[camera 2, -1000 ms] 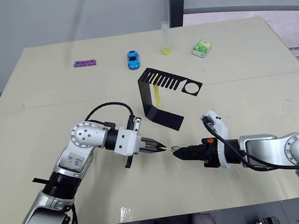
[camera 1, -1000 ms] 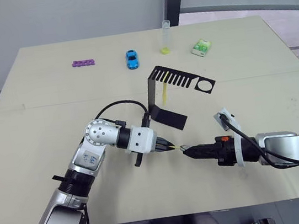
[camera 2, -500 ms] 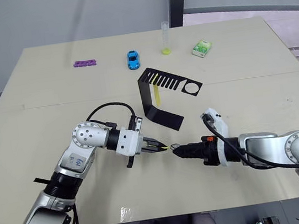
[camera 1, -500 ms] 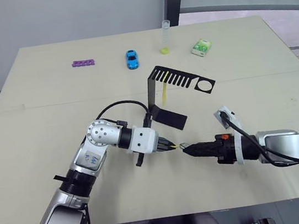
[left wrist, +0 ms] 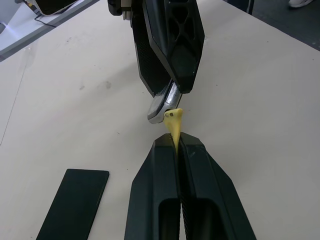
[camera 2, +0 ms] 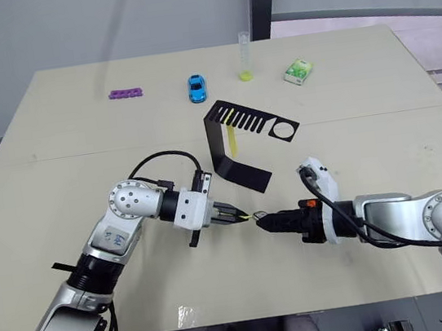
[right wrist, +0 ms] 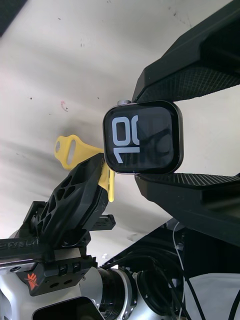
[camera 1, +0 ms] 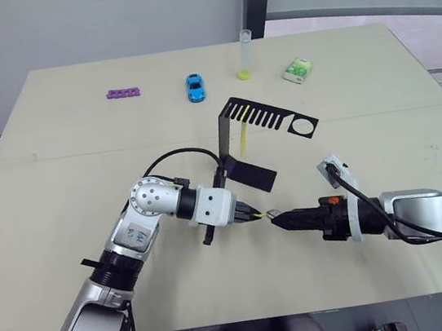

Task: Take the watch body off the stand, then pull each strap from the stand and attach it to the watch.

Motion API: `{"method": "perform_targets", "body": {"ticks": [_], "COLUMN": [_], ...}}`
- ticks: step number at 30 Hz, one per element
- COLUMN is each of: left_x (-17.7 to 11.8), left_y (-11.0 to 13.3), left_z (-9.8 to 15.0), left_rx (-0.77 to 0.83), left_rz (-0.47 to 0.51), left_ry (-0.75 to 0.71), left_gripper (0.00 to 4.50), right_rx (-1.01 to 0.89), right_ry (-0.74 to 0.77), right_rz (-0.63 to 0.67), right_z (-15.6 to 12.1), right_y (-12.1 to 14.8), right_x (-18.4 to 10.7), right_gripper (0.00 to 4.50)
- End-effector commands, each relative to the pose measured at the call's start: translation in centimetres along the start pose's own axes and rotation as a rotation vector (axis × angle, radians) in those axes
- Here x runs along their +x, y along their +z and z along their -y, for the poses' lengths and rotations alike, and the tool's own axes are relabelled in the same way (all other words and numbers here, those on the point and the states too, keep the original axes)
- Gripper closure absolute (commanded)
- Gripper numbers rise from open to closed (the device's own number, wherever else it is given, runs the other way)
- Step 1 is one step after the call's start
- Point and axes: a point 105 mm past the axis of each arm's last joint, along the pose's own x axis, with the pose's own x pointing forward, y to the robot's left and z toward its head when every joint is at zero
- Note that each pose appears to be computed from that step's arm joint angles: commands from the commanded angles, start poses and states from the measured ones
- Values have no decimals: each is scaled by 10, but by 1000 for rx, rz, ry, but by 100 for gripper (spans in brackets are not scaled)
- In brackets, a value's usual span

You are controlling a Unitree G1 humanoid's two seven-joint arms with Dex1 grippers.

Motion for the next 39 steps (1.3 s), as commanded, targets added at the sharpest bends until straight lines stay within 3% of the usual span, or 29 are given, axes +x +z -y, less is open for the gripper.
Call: {"method": "perform_targets", "body": {"ticks": [1,39], "left_x": [7,16], "left_y": [16,22], "left_z": [-6,-10], "left_rx": [57,56], "left_rz": [47,73], "left_ry": [12,24], "left_gripper": [450,450], "right_rx": [-50,-80], "right_ry": [80,91], "right_rz": [-10,-24], "right_z": [-19,-25], "right_y": [1,1], "right_x": [-1,2], "right_gripper": [300,300]}}
